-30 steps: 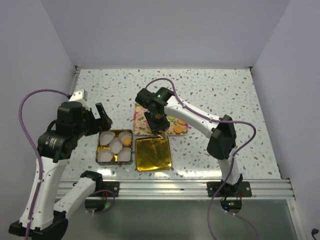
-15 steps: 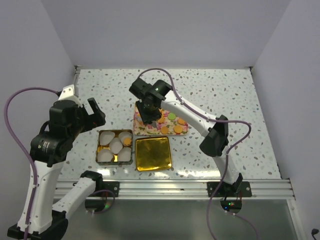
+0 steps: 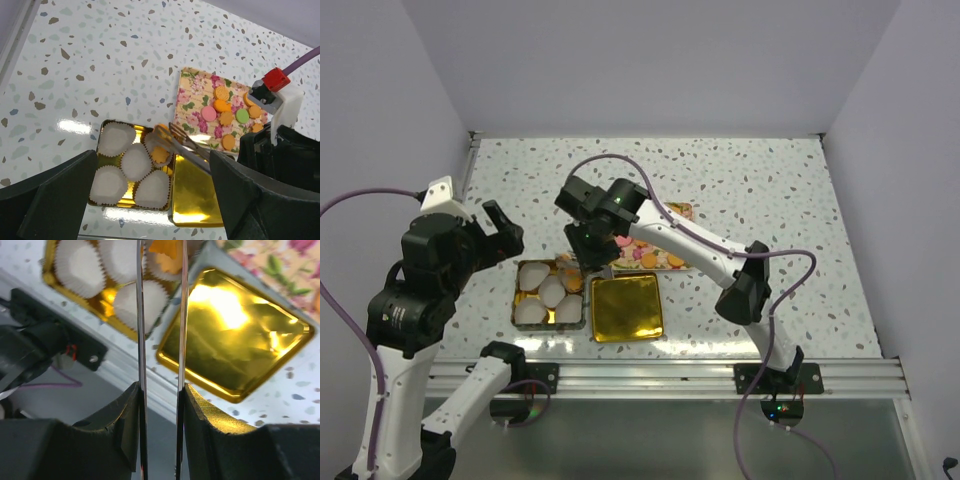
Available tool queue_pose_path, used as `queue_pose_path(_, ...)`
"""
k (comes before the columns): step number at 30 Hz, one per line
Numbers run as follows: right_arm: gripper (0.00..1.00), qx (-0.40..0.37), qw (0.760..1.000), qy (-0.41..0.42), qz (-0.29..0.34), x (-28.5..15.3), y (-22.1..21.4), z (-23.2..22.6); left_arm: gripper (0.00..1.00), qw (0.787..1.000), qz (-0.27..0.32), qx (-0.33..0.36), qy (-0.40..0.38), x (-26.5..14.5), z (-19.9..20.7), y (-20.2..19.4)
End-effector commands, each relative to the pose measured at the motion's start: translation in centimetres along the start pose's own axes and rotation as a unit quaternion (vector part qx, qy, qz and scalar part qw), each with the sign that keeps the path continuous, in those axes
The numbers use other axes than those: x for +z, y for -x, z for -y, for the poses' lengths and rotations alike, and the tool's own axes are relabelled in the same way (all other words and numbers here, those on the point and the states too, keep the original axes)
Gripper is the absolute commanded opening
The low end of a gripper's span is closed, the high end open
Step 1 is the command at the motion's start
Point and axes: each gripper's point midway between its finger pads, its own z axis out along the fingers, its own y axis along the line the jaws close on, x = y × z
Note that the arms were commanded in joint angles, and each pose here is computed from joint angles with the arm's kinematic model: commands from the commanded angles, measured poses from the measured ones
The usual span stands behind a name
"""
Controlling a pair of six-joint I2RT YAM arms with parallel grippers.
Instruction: Pack the cookies
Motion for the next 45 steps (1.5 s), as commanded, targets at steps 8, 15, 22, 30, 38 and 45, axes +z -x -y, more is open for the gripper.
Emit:
queue_pose_path(8, 0.27, 0.011, 0.985, 0.166, 0.048, -3.1, 1.5, -9.2, 1.00, 0.999, 0.002, -0.004, -0.033, -0.7, 1.0, 0.0)
queue_pose_path(15, 0.27, 0.022, 0.980, 0.185, 0.070, -1.5, 3.3, -10.7, 1.00, 0.999, 0.000, 0.002, -0.037, -1.2, 1.0, -0.1)
queue_pose_path(22, 0.28, 0.023, 0.984, 0.164, 0.067, 0.8, 3.4, -10.2, 1.00, 0.999, 0.001, 0.010, -0.033, -1.5, 0.7, 0.0)
queue_pose_path(30, 0.31, 0.016, 0.988, 0.143, 0.060, 2.2, 3.0, -9.2, 1.00, 1.000, 0.004, 0.014, -0.027, -1.5, 0.5, 0.1)
queue_pose_path(38, 0.42, 0.016, 0.991, 0.124, 0.057, 2.9, 2.8, -8.3, 1.00, 0.999, -0.003, 0.014, -0.029, -0.8, 0.7, -0.2)
queue_pose_path(45, 0.47, 0.022, 0.991, 0.119, 0.062, 3.0, 3.5, -7.4, 1.00, 0.999, -0.008, 0.015, -0.032, -0.5, 0.9, -0.4)
